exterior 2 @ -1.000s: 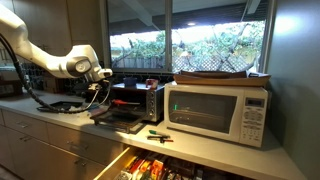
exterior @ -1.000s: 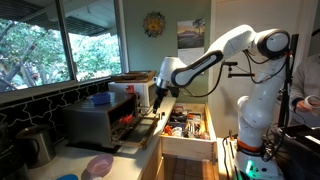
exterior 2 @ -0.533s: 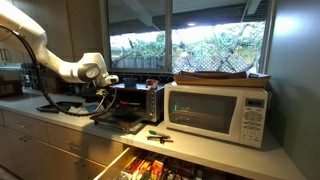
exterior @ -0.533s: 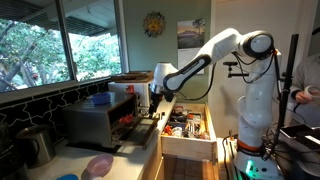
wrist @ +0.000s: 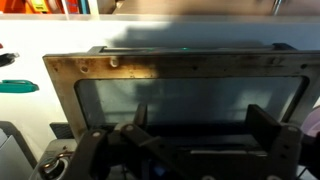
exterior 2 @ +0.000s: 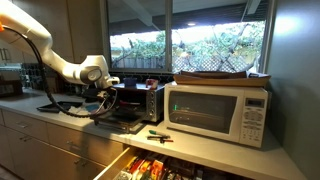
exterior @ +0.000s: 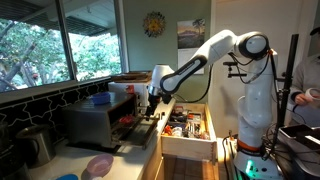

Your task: Push the tray of the grey microwave inside

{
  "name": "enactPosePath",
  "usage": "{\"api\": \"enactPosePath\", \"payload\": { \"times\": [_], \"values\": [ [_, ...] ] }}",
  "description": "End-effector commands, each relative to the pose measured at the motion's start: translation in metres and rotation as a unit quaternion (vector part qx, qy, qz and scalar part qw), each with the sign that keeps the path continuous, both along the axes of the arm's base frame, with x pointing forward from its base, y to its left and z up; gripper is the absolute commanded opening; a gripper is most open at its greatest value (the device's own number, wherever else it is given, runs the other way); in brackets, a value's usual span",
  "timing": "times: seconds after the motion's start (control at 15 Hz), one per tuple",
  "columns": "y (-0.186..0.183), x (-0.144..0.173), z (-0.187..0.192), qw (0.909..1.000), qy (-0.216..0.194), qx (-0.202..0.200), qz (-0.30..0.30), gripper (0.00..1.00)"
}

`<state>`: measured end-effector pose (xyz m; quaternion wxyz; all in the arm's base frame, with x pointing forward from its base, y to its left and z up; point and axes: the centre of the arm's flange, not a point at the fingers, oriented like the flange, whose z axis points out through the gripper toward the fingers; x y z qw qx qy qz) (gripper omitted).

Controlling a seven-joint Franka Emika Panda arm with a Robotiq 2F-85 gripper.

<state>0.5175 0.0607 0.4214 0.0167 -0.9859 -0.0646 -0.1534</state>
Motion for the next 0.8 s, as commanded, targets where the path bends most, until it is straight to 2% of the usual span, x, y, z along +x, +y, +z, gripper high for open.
{"api": "enactPosePath", "payload": {
  "times": [0.0, 0.2, 0.4, 0.73],
  "values": [
    [0.003, 0.018, -0.023, 0.9993, -0.006, 0.036, 0.004, 1.0],
    [0.003, 0.033, -0.028, 0.9984, -0.035, 0.043, 0.001, 1.0],
    [0.008, 0.053, -0.028, 0.9965, -0.077, 0.031, 0.012, 1.0],
    [0.027, 0.087, -0.03, 0.993, -0.113, 0.018, 0.03, 1.0]
  ]
}}
